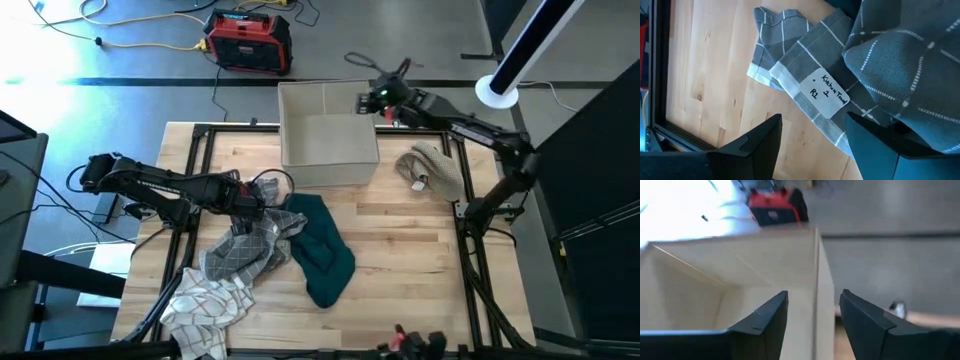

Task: Fold towel
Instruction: Fold the green towel

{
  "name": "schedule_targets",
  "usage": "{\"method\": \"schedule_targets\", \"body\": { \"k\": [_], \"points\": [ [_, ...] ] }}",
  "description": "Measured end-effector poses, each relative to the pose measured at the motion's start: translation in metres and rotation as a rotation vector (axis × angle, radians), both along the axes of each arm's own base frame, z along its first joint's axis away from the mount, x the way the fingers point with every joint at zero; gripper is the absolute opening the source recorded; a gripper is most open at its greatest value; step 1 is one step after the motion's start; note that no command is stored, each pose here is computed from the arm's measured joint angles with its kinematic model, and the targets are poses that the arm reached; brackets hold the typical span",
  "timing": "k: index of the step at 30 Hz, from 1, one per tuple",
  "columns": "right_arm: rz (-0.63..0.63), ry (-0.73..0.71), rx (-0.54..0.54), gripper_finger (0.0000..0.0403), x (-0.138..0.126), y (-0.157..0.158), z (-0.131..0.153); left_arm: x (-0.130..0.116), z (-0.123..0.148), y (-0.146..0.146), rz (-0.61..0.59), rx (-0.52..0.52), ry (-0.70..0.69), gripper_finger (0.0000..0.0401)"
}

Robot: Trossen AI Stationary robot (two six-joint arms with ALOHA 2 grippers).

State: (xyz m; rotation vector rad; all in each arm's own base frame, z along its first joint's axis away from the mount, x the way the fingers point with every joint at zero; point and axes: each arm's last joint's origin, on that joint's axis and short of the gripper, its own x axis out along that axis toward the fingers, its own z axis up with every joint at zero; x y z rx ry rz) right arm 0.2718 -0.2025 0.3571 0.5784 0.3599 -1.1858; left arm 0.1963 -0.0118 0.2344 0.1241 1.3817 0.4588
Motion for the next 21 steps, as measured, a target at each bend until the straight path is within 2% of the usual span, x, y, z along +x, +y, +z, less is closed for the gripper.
{"method": "schedule_targets", "body": {
  "k": [4,7,14,17,19,21],
  "points": [
    [0.063,-0.013,-0.102,0.0167,-0.027,0.017,0.042,0.000,0.000,0.000,-0.006,0.008,-0.003,0.0209],
    [0.113,-0.044,-0.125,0.0167,-0.046,0.034,0.062,0.000,0.000,-0.001,-0.009,-0.027,0.002,0.0209],
    [0.308,-0.029,-0.004,0.0167,-0.090,0.072,0.077,-0.001,-0.002,-0.014,-0.110,-0.400,0.060,0.0209],
    [0.350,0.017,0.056,0.0167,-0.103,0.086,0.075,0.003,-0.001,-0.026,-0.121,-0.579,0.024,0.0209],
    [0.360,0.045,0.079,0.0167,-0.108,0.093,0.074,0.006,0.000,-0.039,-0.182,-0.619,-0.024,0.0209],
    [0.361,0.063,0.083,0.0167,-0.111,0.098,0.074,0.010,0.000,-0.049,-0.246,-0.543,-0.065,0.0209]
  ]
}}
